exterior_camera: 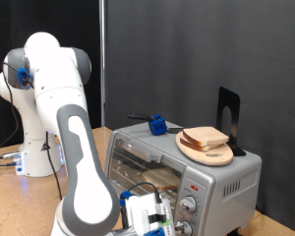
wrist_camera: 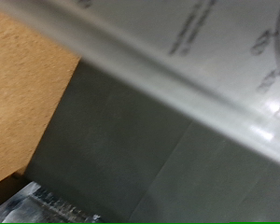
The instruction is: Make a piece of toast with the oven
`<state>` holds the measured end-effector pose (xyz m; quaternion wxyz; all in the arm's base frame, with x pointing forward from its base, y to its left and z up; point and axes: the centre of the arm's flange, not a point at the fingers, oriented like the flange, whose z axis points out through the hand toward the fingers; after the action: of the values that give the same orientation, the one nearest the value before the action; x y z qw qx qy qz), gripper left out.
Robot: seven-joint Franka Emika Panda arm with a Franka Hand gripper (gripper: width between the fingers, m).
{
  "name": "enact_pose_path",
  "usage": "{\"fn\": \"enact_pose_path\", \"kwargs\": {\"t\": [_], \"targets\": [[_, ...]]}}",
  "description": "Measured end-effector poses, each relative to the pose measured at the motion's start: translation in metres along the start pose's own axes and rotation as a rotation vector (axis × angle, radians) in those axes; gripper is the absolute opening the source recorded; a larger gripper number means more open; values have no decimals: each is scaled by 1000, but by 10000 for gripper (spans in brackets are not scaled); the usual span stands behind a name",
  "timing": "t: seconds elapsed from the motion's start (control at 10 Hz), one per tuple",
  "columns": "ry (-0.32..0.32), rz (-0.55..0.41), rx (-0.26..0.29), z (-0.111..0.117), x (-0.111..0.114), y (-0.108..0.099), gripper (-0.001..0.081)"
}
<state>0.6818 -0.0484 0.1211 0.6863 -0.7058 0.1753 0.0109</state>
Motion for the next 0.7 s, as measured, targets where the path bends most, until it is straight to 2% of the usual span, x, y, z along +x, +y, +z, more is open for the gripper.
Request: {"fn": "enact_pose_path", "kwargs": {"t": [0.1, 0.2, 0.3, 0.4, 0.5, 0.7], "targets": [[5, 9, -3, -2, 4, 0, 330], [9, 27, -9, -6, 7, -2, 465], [7, 49, -17, -13, 10, -6, 465], [-10, 75, -26, -21, 11, -11, 660], [-31, 105, -40, -33, 13, -18, 772], [-71, 178, -70, -61, 13, -35, 801]]}}
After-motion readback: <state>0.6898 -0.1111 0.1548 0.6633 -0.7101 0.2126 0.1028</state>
